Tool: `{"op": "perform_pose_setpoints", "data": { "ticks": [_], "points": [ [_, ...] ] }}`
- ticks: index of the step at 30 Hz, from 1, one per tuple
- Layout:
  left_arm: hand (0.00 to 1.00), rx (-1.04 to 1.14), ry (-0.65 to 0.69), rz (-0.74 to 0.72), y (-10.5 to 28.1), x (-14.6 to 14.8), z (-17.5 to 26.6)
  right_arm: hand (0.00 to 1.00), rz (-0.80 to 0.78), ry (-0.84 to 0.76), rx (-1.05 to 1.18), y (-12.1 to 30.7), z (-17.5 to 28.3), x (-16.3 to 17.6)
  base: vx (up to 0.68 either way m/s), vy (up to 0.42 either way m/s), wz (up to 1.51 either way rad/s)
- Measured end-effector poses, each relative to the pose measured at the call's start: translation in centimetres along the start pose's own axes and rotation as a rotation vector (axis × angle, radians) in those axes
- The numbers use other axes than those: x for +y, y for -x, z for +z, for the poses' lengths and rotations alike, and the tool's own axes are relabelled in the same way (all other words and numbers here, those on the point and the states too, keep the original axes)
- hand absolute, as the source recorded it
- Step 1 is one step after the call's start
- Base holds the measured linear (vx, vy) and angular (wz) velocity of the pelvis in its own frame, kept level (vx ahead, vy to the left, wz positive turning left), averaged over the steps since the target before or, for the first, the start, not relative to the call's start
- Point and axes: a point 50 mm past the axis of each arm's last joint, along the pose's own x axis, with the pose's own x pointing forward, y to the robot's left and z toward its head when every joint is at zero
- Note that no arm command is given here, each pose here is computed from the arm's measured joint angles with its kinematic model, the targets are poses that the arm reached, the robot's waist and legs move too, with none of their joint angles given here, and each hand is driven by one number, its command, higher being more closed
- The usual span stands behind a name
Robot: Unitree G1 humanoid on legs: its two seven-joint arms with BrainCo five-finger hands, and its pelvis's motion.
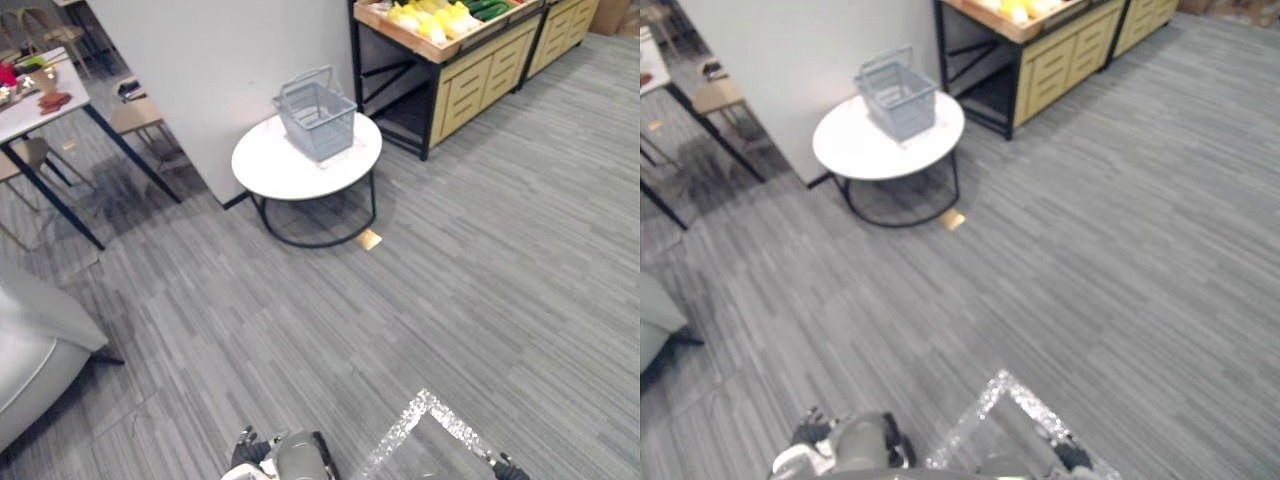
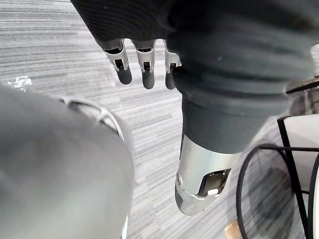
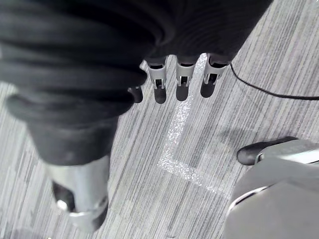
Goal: Pick vegetable in the basket
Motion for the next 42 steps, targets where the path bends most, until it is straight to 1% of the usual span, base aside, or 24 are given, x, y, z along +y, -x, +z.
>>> {"op": "perform_pose_setpoints", "data": {
  "ticks": [4, 6, 10, 13, 14, 17, 19, 21, 22, 24, 25, 27, 29, 30, 31, 33, 35, 38, 40, 42],
  "points": [
    [0.0, 0.063, 0.008, 0.036, 0.2, 0.9, -1.3, 0.0, 0.045, 0.036, -0.065, -0.3, 1.8, 1.3, 0.34, 0.198, -0.44],
    [0.0, 0.091, 0.007, 0.048, 0.5, 1.2, -2.1, 0.0, 0.05, 0.053, -0.066, -0.3, 1.9, 1.3, 0.34, 0.297, -0.62],
    [0.0, 0.057, -0.026, 0.045, 0.3, 2.0, -1.5, 0.0, 0.117, 0.074, -0.052, -0.2, 1.3, 3.2, 0.36, 0.322, -0.31],
    [0.0, 0.077, -0.034, 0.061, 0.5, 2.4, -1.9, 0.0, 0.114, 0.105, -0.021, -0.1, 0.4, 2.9, 0.44, 0.297, -0.19],
    [0.0, 0.084, -0.062, 0.066, 0.4, 2.6, -1.8, 0.0, 0.115, 0.129, -0.009, 0.0, 0.1, 2.9, 0.43, 0.303, -0.17],
    [0.0, 0.049, -0.156, 0.052, 0.2, 2.7, -0.9, 0.0, 0.107, 0.134, -0.004, 0.0, 0.0, 2.5, 0.46, 0.245, 0.03],
    [0.0, -0.003, -0.167, 0.016, -0.1, 1.3, 0.4, 0.0, 0.091, 0.163, -0.016, -0.1, 0.4, 1.9, 0.36, 0.094, 0.0],
    [0.0, -0.072, -0.159, -0.029, -0.2, -0.4, 1.9, 0.0, 0.065, 0.178, -0.023, -0.2, 0.7, 0.8, 0.38, 0.03, 0.08],
    [0.0, -0.094, -0.155, -0.037, -0.2, -0.8, 2.4, 0.0, 0.062, 0.181, -0.02, -0.1, 0.6, 0.6, 0.37, -0.05, 0.36],
    [0.0, -0.179, -0.102, -0.065, -0.4, -2.6, 4.7, 0.0, 0.052, 0.164, -0.025, 0.0, 0.5, 0.4, 0.41, -0.209, 0.52],
    [0.0, -0.187, -0.089, -0.071, -0.4, -3.0, 4.9, 0.0, 0.046, 0.157, -0.028, 0.0, 0.6, 0.3, 0.43, -0.338, 0.59],
    [0.0, -0.189, -0.074, -0.064, -0.4, -3.2, 4.9, 0.0, 0.023, 0.141, -0.018, 0.0, 0.3, -0.2, 0.38, -0.347, 0.41],
    [0.0, -0.091, -0.06, -0.069, -0.2, -3.9, 2.4, 0.0, -0.019, 0.129, -0.046, -0.2, 1.5, -0.8, 0.44, -0.281, 0.12],
    [0.0, -0.07, -0.061, -0.067, -0.2, -3.9, 1.8, 0.0, -0.025, 0.117, -0.052, -0.2, 1.7, -0.9, 0.5, -0.245, 0.23],
    [0.0, -0.012, -0.061, -0.049, 0.0, -3.4, 0.3, 0.0, -0.043, 0.09, -0.038, -0.1, 1.3, -1.4, 0.42, -0.246, 0.27],
    [0.0, 0.054, -0.053, -0.012, 0.5, -2.2, -1.6, 0.0, -0.047, 0.096, -0.031, -0.1, 1.0, -1.6, 0.44, -0.282, 0.19],
    [0.0, 0.095, -0.037, 0.009, 0.7, -1.8, -2.5, 0.0, -0.05, 0.099, -0.028, -0.1, 1.0, -1.8, 0.41, -0.232, 0.4],
    [0.0, 0.092, 0.004, 0.037, 0.4, -1.3, -2.0, 0.0, -0.062, 0.102, 0.013, 0.1, 0.1, -2.2, 0.39, -0.155, 0.63],
    [0.0, 0.087, 0.026, 0.055, 0.3, -0.9, -1.8, 0.0, -0.057, 0.119, 0.006, 0.0, 0.3, -2.0, 0.4, -0.054, 0.19],
    [0.0, 0.074, 0.033, 0.047, 0.2, -1.2, -1.4, 0.0, -0.071, 0.153, -0.013, -0.1, 1.1, -2.5, 0.25, 0.063, 0.06]
  ]
}}
